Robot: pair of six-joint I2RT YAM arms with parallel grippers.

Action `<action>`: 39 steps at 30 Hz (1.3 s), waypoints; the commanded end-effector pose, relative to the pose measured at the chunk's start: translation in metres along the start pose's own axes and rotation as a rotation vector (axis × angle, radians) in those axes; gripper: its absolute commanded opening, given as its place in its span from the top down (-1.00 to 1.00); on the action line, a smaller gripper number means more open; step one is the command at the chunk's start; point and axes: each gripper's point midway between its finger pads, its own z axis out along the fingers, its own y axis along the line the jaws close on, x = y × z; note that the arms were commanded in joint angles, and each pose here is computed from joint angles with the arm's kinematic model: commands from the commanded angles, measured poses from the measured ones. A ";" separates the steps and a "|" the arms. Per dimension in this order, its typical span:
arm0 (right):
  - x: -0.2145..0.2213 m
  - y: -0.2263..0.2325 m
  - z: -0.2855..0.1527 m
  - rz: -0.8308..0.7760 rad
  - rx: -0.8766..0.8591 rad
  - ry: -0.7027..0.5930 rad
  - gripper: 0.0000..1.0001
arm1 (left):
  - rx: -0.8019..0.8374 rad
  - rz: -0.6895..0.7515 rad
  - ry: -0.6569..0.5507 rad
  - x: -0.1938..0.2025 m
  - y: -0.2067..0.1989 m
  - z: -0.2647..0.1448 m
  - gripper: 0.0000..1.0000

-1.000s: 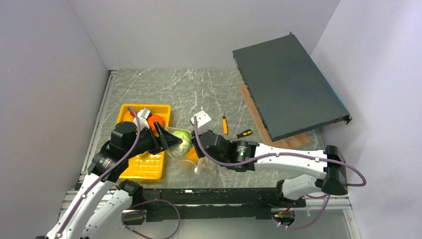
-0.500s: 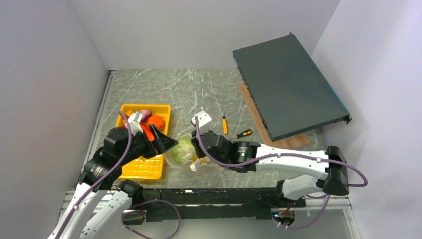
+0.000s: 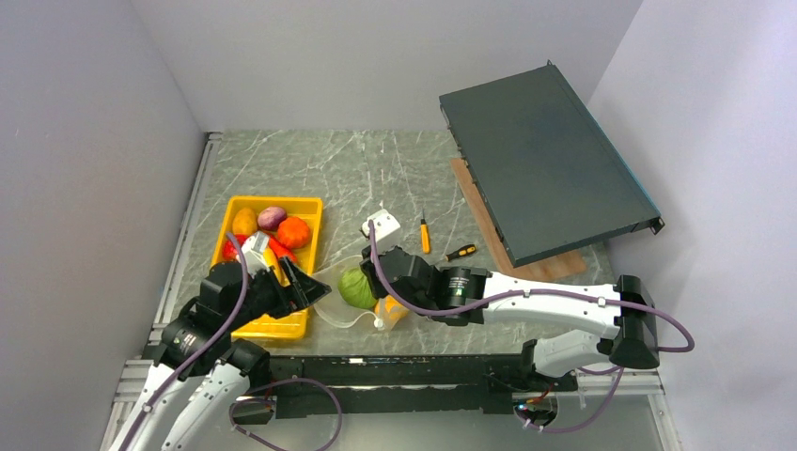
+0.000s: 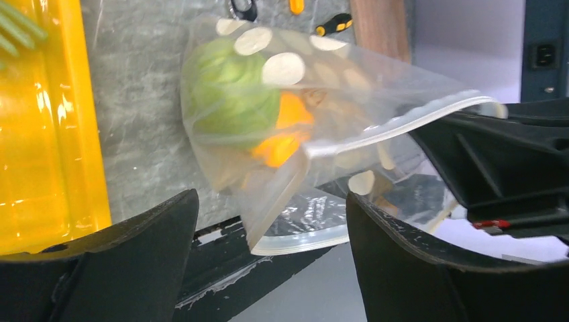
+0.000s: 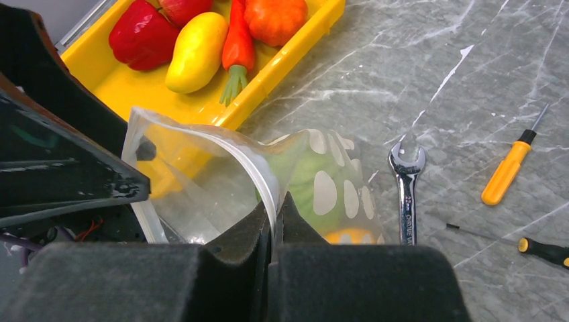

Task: Place the food in the zip-top bag and seal the zipper
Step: Place the fake vegetable in the zipper food storage bag, then adjust the zipper food storage bag at the center of the board.

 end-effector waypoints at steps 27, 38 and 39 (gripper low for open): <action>-0.029 -0.016 -0.019 -0.062 0.018 -0.147 1.00 | -0.173 0.243 0.007 -0.076 -0.028 0.025 0.86; -0.021 -0.018 -0.004 -0.038 0.083 -0.125 1.00 | -0.220 0.226 -0.104 -0.072 -0.003 0.003 -0.82; -0.020 -0.019 -0.002 -0.039 0.094 -0.118 1.00 | -0.226 0.217 -0.131 -0.070 0.002 -0.001 -0.87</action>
